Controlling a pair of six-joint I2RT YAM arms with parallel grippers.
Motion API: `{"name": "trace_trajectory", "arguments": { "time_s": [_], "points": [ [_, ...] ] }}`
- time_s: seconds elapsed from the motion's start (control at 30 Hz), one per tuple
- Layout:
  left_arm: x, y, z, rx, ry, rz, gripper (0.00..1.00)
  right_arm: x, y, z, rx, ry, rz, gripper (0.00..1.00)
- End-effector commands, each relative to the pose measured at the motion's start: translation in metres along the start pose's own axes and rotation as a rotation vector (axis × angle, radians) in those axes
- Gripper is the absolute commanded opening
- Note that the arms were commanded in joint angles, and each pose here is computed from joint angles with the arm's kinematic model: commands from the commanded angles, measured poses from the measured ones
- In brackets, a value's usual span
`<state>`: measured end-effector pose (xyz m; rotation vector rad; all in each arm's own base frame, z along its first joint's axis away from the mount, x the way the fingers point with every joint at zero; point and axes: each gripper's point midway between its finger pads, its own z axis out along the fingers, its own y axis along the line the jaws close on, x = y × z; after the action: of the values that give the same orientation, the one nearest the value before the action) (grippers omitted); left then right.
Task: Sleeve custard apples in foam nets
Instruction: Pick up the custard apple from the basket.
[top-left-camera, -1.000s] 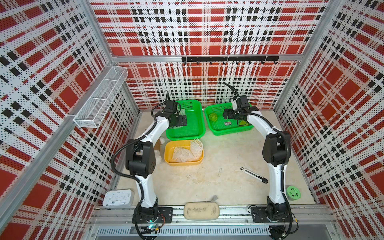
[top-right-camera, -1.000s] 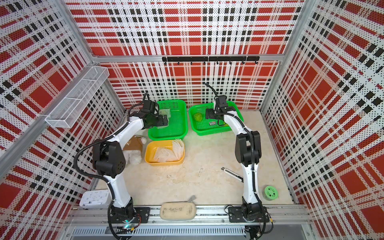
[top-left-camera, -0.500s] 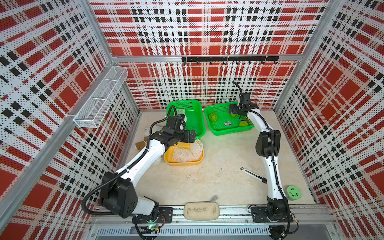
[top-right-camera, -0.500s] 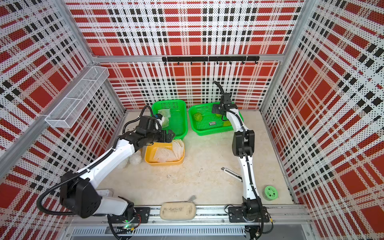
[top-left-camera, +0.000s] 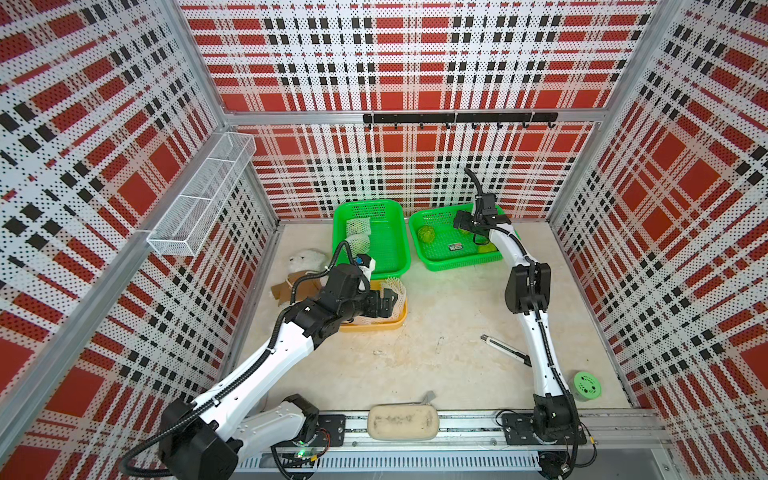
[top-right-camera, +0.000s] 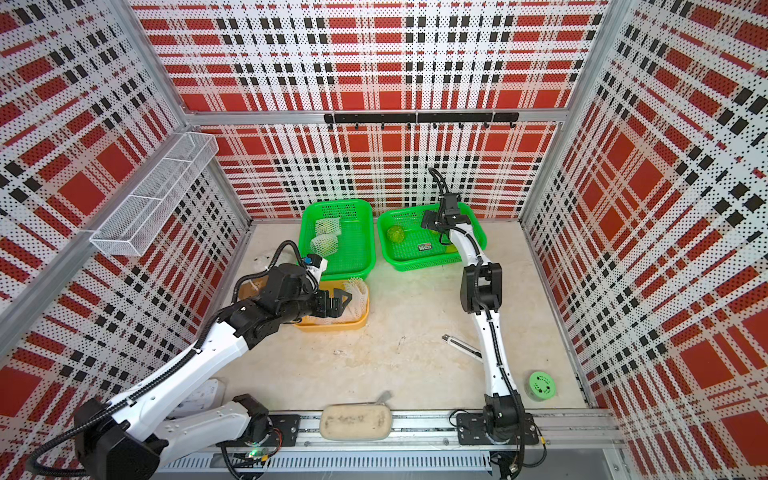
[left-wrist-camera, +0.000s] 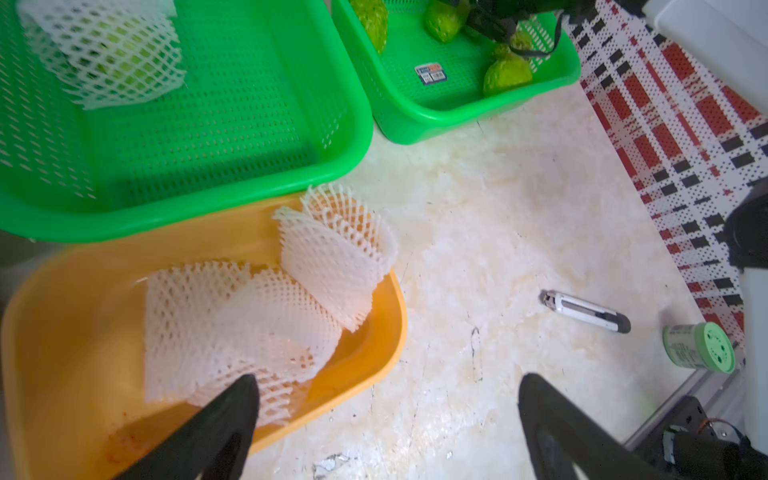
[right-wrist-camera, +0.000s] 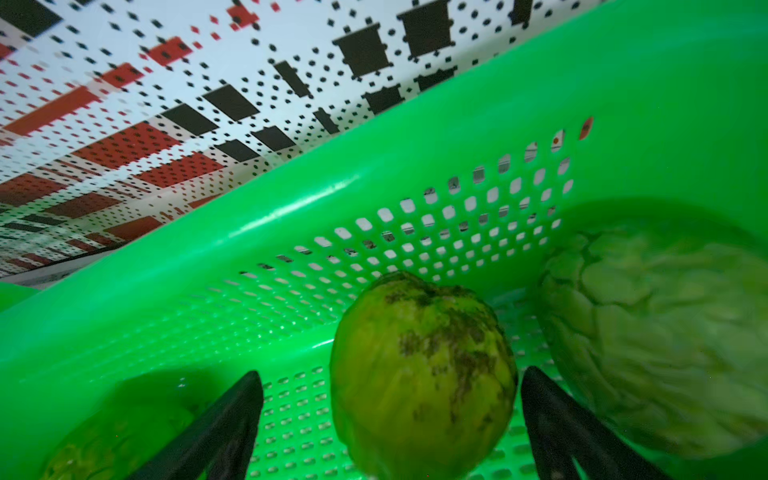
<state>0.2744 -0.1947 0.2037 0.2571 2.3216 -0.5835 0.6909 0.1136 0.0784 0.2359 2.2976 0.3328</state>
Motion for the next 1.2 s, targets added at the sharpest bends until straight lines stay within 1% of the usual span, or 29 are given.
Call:
{"name": "trace_trajectory", "arguments": {
  "time_s": [0.0,0.1,0.2,0.3,0.43,0.5,0.57,0.63,0.73,0.83,1.03,1.13,1.17],
  "points": [
    [0.016,0.003,-0.008,-0.022,0.011,-0.044,0.99,-0.014,0.005,0.008,-0.033,-0.070,0.045,0.94],
    [0.027,0.008,-0.010,-0.037,0.023,-0.061,0.99,-0.013,0.004,0.013,-0.037,-0.079,0.058,0.87],
    [0.034,0.013,-0.010,-0.057,0.038,-0.069,0.99,-0.009,0.004,0.019,-0.049,-0.077,0.076,0.83],
    [0.036,0.019,-0.012,-0.091,0.040,-0.073,1.00,-0.008,0.006,0.023,-0.063,-0.077,0.096,0.73],
    [0.033,0.037,-0.012,-0.148,0.025,-0.117,0.99,-0.020,0.016,0.013,-0.102,-0.099,0.086,0.58],
    [0.031,0.050,-0.011,-0.189,0.012,-0.157,0.99,-0.030,0.028,0.000,-0.147,-0.117,0.065,0.54],
    [0.026,0.060,-0.009,-0.195,0.001,-0.186,0.99,-0.042,0.043,-0.018,-0.203,-0.143,0.047,0.51],
    [0.018,0.066,-0.006,-0.177,-0.011,-0.195,1.00,-0.044,0.054,-0.034,-0.232,-0.162,-0.007,0.50],
    [0.007,0.068,0.000,-0.147,-0.007,-0.177,0.99,-0.046,0.071,-0.065,-0.290,-0.182,-0.053,0.47],
    [0.004,0.068,0.006,-0.134,0.030,-0.153,0.96,-0.043,0.082,-0.097,-0.331,-0.196,-0.085,0.42],
    [0.004,0.064,0.019,-0.094,0.062,-0.152,0.94,-0.007,0.094,-0.158,-0.394,-0.157,-0.132,0.37],
    [0.011,0.066,0.027,-0.088,0.091,-0.158,0.92,0.022,0.099,-0.189,-0.415,-0.121,-0.163,0.37],
    [0.013,0.064,0.030,-0.072,0.090,-0.152,0.90,0.036,0.101,-0.200,-0.420,-0.103,-0.182,0.37]
  ]
}}
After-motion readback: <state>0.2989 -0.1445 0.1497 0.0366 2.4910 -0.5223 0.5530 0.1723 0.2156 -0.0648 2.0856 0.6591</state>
